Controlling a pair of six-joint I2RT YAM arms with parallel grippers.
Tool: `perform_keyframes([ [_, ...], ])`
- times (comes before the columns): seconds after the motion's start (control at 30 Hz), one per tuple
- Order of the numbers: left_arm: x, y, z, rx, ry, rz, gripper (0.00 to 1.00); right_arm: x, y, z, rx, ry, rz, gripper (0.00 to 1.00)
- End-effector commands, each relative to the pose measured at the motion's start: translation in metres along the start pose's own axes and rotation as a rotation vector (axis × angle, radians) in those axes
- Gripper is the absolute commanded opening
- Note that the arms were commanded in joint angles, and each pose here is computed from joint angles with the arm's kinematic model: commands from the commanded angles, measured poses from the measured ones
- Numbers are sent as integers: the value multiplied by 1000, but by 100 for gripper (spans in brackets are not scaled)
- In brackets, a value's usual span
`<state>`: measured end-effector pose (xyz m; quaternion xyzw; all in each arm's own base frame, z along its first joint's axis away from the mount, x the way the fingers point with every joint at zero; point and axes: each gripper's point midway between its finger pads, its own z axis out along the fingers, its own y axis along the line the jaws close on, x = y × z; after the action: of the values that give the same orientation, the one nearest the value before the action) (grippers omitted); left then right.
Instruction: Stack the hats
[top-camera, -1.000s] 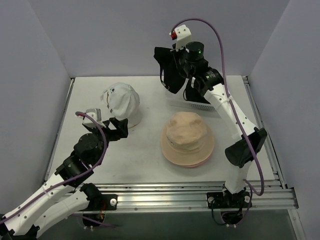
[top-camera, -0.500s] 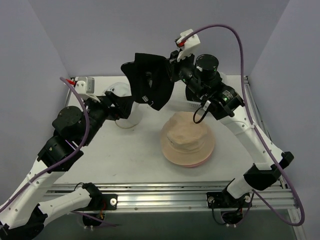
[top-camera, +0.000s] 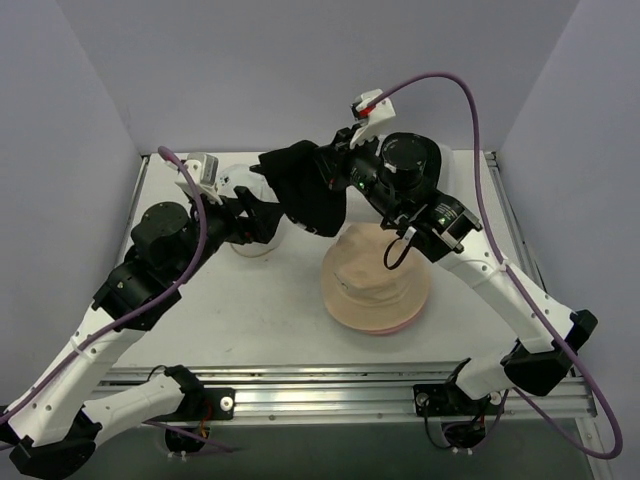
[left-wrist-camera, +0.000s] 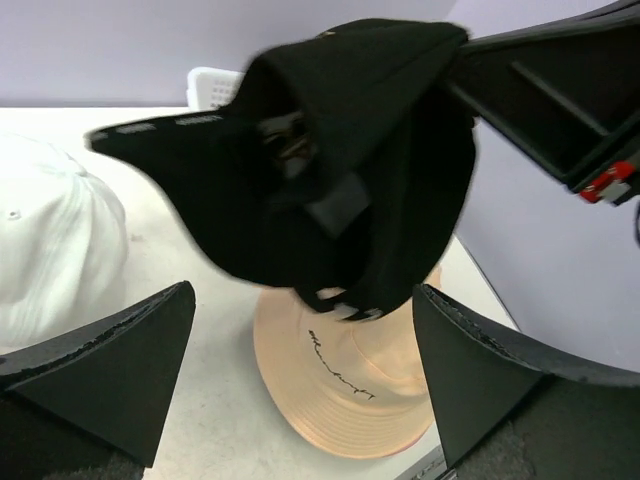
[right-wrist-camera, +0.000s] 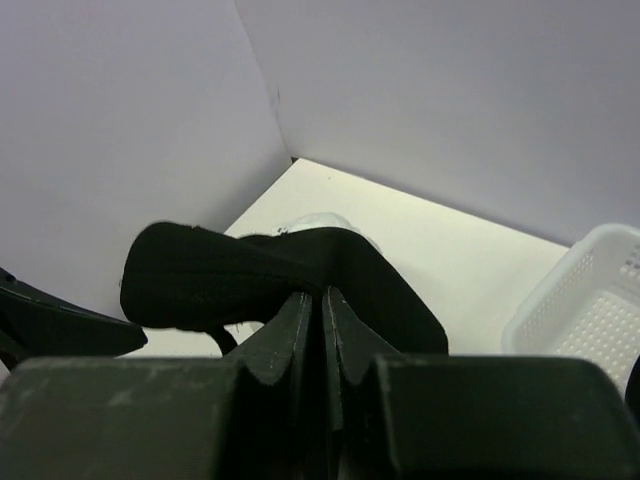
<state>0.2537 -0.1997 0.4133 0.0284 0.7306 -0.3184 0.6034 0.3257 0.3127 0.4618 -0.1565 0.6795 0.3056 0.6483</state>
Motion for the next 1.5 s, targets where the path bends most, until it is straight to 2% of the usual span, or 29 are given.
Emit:
perform_keyframes([
  [0.0,-6,-18,7,101,-33,-8,99,-49,13,-16,-33,-175,93,0],
  [0.17,10,-14,26,76,8,-23,100,-45,22,-13,-37,-198,163,0],
  [0.2,11,-12,28,62,10,-25,93,-45,25,-12,-41,-206,179,0],
  [0.33,15,10,32,-54,4,-29,87,-46,33,-14,-36,-237,218,0],
  [0.63,14,25,32,-113,-26,-4,80,-42,46,-19,-41,-267,260,0],
  [0.67,15,28,33,-124,-20,-4,75,-40,46,-19,-37,-266,258,0],
  [0.77,16,34,32,-153,-23,-4,68,-37,41,-16,-8,-258,250,0],
  [1.03,16,37,25,-153,-44,-4,63,-37,32,-19,35,-259,226,0],
  [1.47,11,43,21,-171,-72,2,64,-30,28,-17,58,-232,189,0],
])
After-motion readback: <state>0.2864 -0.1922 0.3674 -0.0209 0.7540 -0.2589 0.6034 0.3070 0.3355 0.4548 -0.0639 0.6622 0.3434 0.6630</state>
